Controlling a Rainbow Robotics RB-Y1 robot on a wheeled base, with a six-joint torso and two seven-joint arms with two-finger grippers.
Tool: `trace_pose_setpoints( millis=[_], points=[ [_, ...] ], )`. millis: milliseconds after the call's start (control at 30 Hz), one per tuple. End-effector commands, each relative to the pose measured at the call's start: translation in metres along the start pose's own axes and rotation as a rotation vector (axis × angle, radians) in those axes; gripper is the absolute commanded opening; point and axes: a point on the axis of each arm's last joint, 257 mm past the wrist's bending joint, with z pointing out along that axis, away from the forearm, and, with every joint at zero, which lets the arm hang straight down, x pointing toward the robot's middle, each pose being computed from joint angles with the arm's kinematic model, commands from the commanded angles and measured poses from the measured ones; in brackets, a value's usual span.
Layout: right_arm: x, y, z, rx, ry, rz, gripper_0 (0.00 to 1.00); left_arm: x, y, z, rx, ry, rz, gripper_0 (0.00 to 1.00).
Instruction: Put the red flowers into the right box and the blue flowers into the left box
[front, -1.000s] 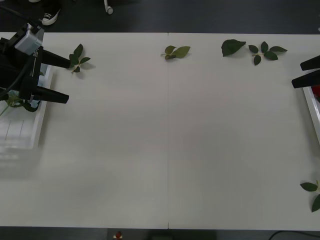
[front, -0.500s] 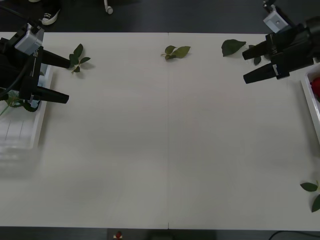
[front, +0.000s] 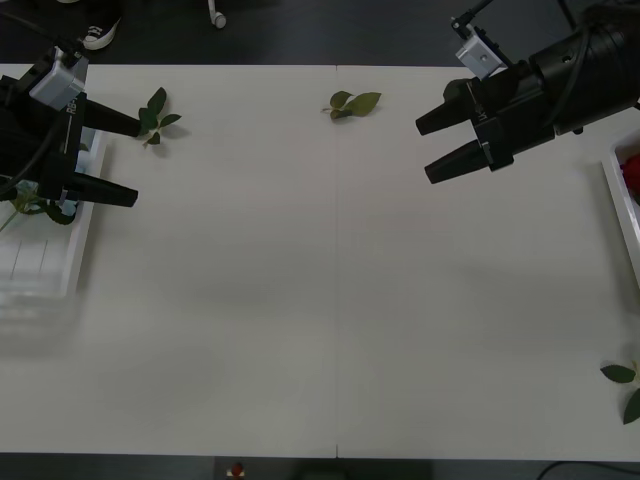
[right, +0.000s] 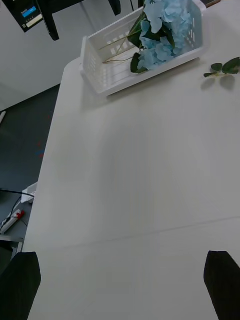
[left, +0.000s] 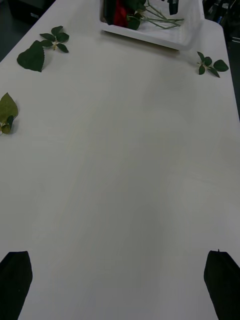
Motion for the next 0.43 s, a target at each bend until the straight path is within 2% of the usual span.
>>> trace_pose_setpoints(
  millis=[33,433],
  points=[
    [-0.0151,0.0016,0.0019,-0.009,-0.018,-0.029,0.95,-0.0134,0.0091,-0.0136,-0.028,0.004,0.022,1.0],
    [-0.013,0.0006,0.0057,-0.015,-0.023,-0.015,0.94,-0.0134,0.0091,-0.0136,-0.028,0.004,0.022,1.0]
  ],
)
